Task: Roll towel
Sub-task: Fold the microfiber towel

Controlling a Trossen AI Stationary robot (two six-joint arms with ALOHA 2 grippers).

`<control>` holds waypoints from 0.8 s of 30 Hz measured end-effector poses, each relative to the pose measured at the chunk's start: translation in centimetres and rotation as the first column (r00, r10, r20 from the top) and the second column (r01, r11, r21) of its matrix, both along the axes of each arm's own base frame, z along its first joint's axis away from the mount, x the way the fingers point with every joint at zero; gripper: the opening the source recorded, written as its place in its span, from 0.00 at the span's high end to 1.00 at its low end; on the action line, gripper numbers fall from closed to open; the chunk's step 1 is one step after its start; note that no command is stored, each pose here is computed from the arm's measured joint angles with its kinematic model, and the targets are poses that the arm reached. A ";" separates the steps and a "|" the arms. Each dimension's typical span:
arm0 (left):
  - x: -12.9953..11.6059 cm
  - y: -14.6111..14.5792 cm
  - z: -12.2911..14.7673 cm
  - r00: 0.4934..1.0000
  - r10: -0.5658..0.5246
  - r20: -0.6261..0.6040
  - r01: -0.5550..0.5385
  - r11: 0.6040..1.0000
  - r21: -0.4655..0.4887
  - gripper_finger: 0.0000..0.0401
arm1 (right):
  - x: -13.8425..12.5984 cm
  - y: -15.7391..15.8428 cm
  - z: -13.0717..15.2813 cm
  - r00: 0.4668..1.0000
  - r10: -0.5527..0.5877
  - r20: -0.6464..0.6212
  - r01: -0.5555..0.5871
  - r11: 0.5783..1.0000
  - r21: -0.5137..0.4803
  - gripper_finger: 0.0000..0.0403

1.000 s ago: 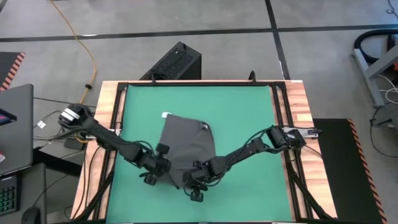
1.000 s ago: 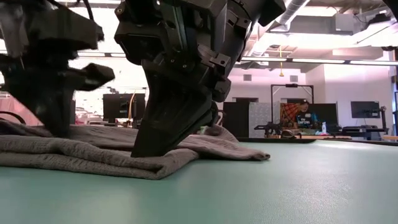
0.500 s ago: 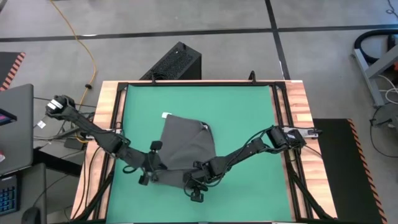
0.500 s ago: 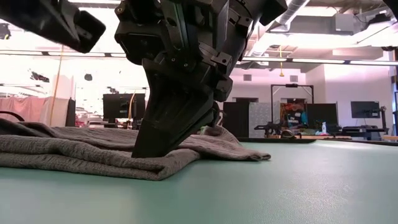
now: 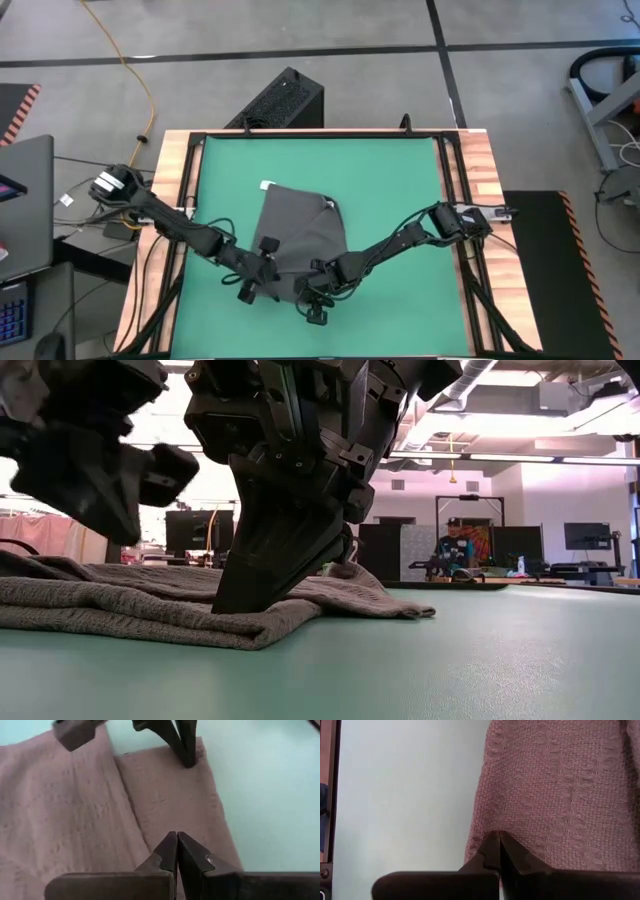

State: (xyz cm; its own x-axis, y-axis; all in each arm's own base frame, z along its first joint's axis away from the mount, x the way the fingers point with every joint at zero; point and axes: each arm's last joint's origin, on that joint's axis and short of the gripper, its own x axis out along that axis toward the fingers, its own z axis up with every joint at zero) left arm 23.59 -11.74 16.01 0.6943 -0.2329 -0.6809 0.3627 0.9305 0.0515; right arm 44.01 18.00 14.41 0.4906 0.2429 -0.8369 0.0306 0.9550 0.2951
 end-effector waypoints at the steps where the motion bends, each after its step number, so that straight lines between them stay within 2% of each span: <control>1: 0.3 0.1 -0.4 1.000 -0.007 -0.004 0.007 1.000 -0.004 1.00 | 0.0 0.0 0.0 1.000 0.000 0.000 0.000 1.000 0.000 0.96; 4: 1.0 0.4 -1.8 0.999 -0.020 -0.044 0.021 1.000 0.006 1.00 | 0.0 0.0 0.0 1.000 0.000 0.000 0.000 1.000 0.000 0.96; 10: 1.9 1.8 -3.3 0.996 0.026 -0.083 -0.022 0.999 0.045 1.00 | 0.0 0.0 0.0 1.000 0.000 0.000 0.000 1.000 0.000 0.96; 20: 1.5 5.1 -2.5 0.963 0.228 -0.147 -0.214 0.971 0.106 1.00 | -0.1 0.2 0.0 1.000 -0.004 -0.004 0.004 1.000 0.000 0.96; 24: 0.4 6.1 -1.4 0.937 0.313 -0.156 -0.283 0.941 0.187 1.00 | -0.3 0.4 -0.3 1.000 -0.009 -0.005 0.009 1.000 -0.001 0.96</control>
